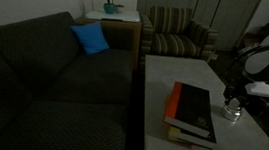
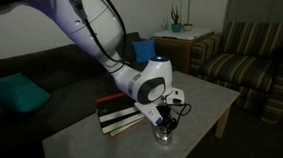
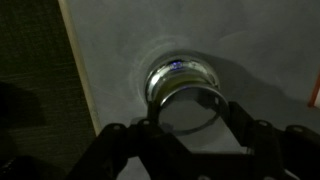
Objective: Cover the silver bottle with the silver lid
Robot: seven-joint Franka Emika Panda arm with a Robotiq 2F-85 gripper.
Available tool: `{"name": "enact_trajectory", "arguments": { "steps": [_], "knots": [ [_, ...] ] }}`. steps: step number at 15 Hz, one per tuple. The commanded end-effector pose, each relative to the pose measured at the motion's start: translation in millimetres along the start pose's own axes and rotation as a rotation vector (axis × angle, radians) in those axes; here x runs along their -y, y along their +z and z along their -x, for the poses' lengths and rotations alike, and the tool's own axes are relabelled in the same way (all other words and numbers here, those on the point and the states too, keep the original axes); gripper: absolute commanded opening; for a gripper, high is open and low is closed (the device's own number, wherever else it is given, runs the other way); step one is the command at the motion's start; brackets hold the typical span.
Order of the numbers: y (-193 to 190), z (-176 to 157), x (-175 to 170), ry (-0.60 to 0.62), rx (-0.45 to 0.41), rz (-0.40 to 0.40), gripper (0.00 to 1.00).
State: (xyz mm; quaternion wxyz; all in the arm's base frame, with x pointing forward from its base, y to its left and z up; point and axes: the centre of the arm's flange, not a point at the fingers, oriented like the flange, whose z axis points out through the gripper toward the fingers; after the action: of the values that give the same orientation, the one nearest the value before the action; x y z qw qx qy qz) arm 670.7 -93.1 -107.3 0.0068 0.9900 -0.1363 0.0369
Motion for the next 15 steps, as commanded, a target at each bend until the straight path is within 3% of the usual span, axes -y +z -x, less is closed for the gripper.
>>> {"name": "enact_trajectory", "arguments": {
  "steps": [1, 11, 15],
  "knots": [
    [17.4, -7.6, -5.7, 0.019, 0.022, -0.016, 0.45],
    [7.5, 9.6, -9.9, 0.021, 0.03, -0.019, 0.45],
    [8.0, 13.1, -14.1, 0.079, 0.108, 0.02, 0.45]
  ]
}}
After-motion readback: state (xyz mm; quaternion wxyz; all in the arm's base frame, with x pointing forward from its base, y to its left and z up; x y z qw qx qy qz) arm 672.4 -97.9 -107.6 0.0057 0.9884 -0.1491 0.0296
